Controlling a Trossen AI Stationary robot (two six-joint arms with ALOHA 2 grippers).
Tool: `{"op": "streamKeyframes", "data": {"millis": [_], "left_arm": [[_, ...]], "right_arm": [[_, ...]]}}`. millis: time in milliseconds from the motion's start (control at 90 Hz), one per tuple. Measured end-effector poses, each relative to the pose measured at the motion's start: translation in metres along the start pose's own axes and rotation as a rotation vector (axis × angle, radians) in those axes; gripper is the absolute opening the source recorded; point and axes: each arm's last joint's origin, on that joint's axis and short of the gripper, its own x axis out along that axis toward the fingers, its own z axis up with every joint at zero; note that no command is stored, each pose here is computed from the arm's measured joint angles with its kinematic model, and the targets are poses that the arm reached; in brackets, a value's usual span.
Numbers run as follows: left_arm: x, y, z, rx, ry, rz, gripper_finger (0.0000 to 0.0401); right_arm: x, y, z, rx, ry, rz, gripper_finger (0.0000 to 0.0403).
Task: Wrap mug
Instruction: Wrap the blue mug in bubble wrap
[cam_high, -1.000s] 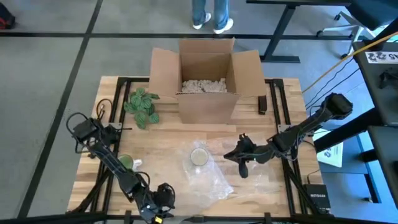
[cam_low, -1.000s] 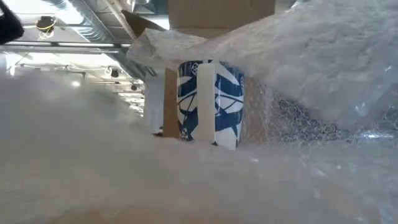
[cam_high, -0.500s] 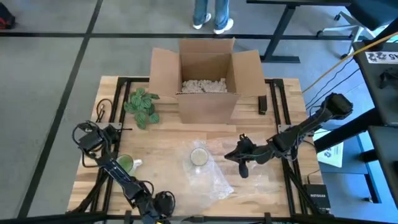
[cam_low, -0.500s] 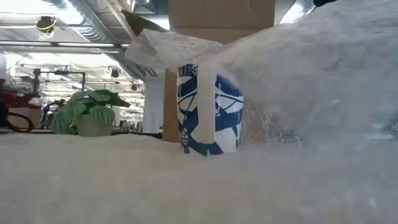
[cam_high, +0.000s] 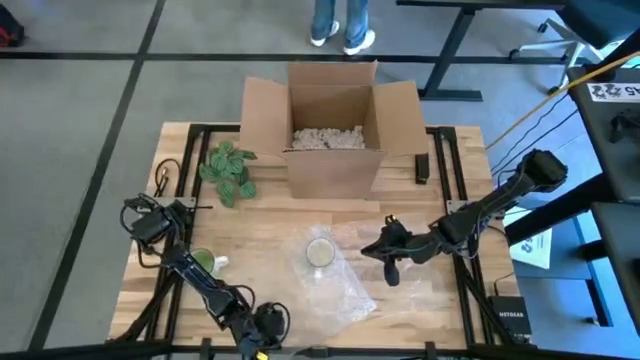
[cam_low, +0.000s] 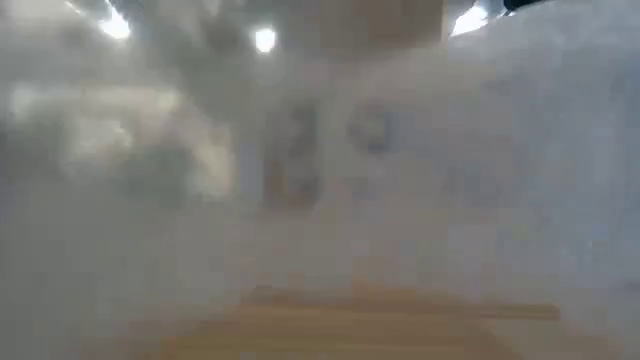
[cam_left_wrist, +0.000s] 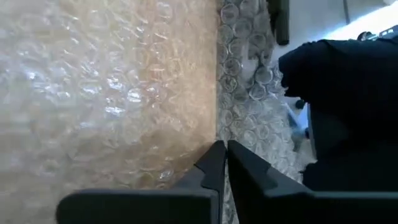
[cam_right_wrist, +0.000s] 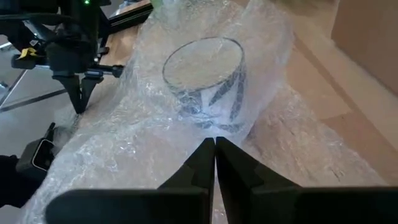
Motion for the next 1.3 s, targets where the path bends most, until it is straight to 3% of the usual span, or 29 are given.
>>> {"op": "streamKeyframes", "data": {"millis": [167, 367, 544, 789, 900, 1000, 1300], "left_arm": [[-0.009, -0.011, 0.015, 0.031, -0.055, -0.024, 0.0], [-0.028, -0.017, 0.027, 0.078, -0.09, 0.056, 0.0], [-0.047, -0.027, 0.034, 0.004, -0.114, 0.021, 0.0], [-0.056, -0.041, 0.02, -0.093, -0.089, -0.026, 0.0], [-0.058, -0.042, 0.012, -0.096, -0.072, 0.007, 0.0], [-0.063, -0.043, 0.007, -0.05, -0.063, 0.133, 0.0], [-0.102, -0.023, 0.005, 0.054, 0.022, 0.704, 0.0]], "right_arm": [[0.0, 0.0, 0.0, -0.001, 0.002, 0.0, 0.0], [0.0, 0.0, 0.0, -0.003, 0.002, 0.0, 0.0], [0.0, 0.0, -0.001, -0.008, 0.005, -0.002, 0.0], [0.0, 0.0, -0.001, -0.013, 0.007, -0.003, 0.0], [0.0, 0.0, -0.001, -0.013, 0.007, -0.003, 0.0], [0.0, 0.0, -0.001, -0.013, 0.007, -0.003, 0.0], [0.0, 0.0, -0.001, -0.013, 0.007, -0.003, 0.0]]}}
